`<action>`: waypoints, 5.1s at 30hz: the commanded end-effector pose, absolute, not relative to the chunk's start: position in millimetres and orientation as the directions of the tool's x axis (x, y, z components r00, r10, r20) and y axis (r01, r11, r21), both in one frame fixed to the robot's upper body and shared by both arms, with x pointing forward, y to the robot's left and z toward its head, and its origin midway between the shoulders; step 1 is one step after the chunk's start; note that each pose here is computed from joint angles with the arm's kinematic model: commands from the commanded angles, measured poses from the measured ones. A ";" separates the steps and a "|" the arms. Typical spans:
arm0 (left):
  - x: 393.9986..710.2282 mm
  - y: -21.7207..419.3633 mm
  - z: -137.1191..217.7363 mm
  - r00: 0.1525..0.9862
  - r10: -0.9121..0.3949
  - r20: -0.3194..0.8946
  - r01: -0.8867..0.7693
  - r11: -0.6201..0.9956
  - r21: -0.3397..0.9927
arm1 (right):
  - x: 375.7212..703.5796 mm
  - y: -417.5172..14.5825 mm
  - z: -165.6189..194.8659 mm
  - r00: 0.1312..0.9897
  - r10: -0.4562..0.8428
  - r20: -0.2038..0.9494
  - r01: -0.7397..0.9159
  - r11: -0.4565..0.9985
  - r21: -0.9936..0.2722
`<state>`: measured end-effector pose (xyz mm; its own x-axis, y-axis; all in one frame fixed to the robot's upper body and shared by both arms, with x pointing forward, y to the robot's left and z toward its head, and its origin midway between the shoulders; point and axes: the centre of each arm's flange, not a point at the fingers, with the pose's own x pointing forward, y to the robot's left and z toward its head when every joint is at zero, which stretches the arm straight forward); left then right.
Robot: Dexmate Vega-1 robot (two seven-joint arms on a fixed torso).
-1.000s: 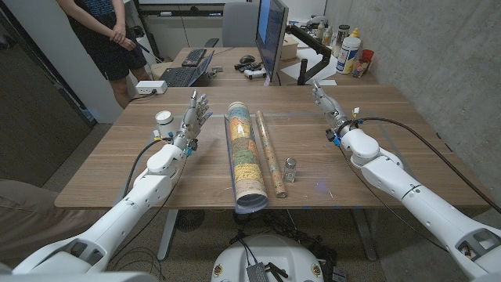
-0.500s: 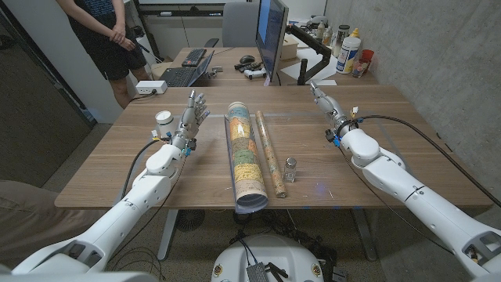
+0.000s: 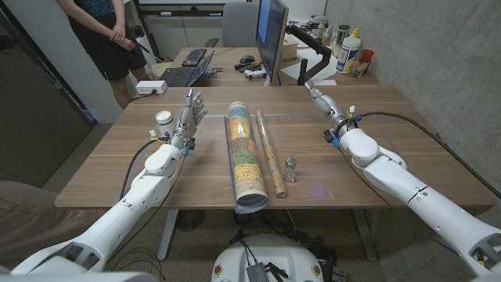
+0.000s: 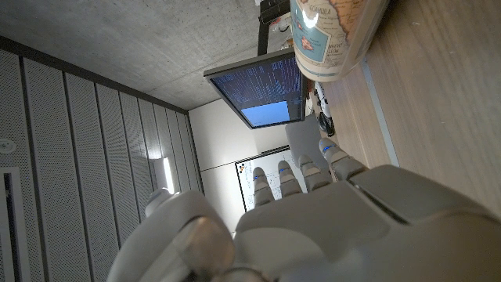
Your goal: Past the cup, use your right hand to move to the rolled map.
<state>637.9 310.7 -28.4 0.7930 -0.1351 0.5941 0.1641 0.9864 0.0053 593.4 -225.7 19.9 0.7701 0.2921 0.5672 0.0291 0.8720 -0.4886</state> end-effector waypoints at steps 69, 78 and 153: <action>627.0 313.1 -40.8 0.813 -0.110 0.572 0.121 0.992 0.019 | 555.5 -151.6 44.7 0.744 0.505 0.438 0.189 0.470 -0.862; 626.0 309.1 -39.0 0.814 -0.123 0.568 0.122 0.992 0.039 | 556.7 -151.7 42.8 0.748 0.524 0.408 0.172 0.440 -0.881; 627.0 316.5 -34.2 0.817 -0.115 0.565 0.103 0.993 0.052 | 529.9 -74.0 27.9 0.659 0.694 0.289 0.370 0.034 -0.928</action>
<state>626.7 313.1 -38.6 0.8213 -0.1173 0.5583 0.1080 0.9929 0.0498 535.5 -87.7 29.1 0.6981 0.6486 0.3032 0.3411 0.0711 -0.9373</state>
